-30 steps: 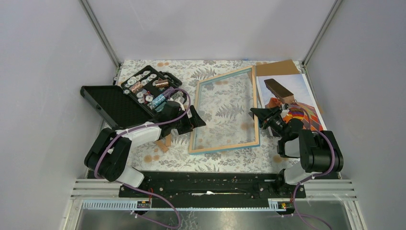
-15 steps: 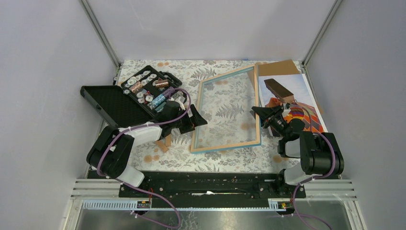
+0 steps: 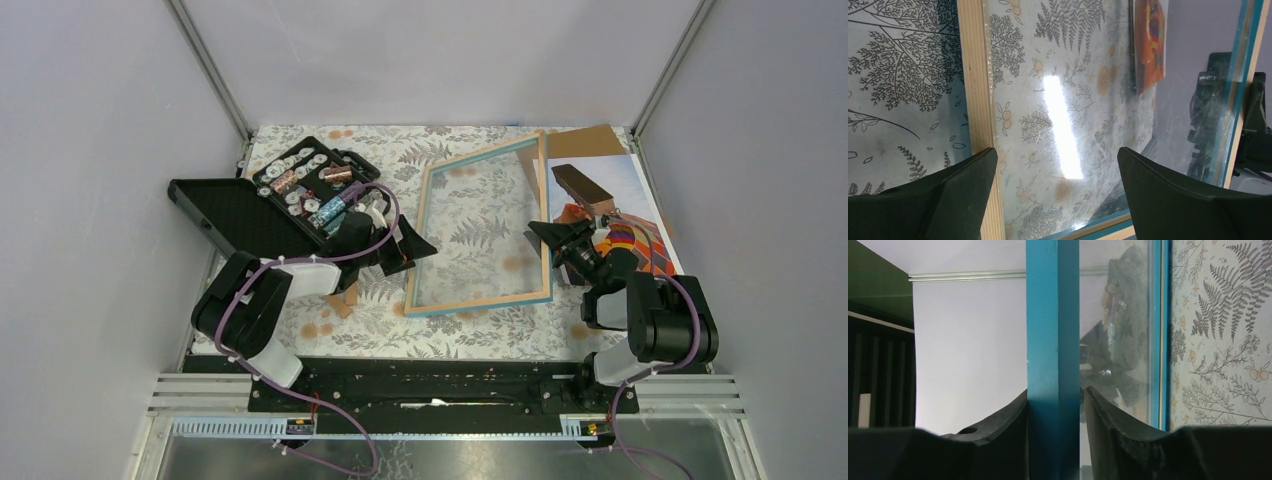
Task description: Put the photo into the frame
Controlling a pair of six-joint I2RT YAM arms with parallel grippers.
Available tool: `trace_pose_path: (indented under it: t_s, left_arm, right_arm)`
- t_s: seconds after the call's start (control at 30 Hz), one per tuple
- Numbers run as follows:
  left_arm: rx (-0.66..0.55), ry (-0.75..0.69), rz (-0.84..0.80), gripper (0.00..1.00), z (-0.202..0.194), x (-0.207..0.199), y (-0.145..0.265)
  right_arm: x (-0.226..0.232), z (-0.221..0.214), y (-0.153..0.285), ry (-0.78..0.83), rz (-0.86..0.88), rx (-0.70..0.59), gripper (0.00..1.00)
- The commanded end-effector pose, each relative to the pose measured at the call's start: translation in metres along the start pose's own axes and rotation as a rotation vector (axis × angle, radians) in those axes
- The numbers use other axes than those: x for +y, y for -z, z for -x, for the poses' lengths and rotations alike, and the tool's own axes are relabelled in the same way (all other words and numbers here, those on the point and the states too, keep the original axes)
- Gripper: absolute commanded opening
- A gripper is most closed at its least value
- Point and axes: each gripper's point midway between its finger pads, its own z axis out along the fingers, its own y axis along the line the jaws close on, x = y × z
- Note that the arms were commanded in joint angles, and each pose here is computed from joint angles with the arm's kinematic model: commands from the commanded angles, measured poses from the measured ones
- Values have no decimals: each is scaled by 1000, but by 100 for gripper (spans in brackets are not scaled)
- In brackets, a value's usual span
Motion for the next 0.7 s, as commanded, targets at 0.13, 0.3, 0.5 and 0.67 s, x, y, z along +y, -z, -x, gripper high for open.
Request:
trace_pose_path:
  t_s: [0.13,0.3,0.5,0.67]
  left_arm:
    - [121,47,-61,95,-34,-3,-7]
    - [141,56,-56,95,-43,0,-12]
    - [185,81,-120,95,-60,-12,-19]
    - [196,114,-133,95,-65,-12,-21]
  right_arm:
    - [-9,-14,3,147,-70,48,52]
    - [-22,-8,6,227,-208,29,60]
    - [-20,-11,7,222,-189,38,61]
    - [0,-17,4,181,-71,60,54]
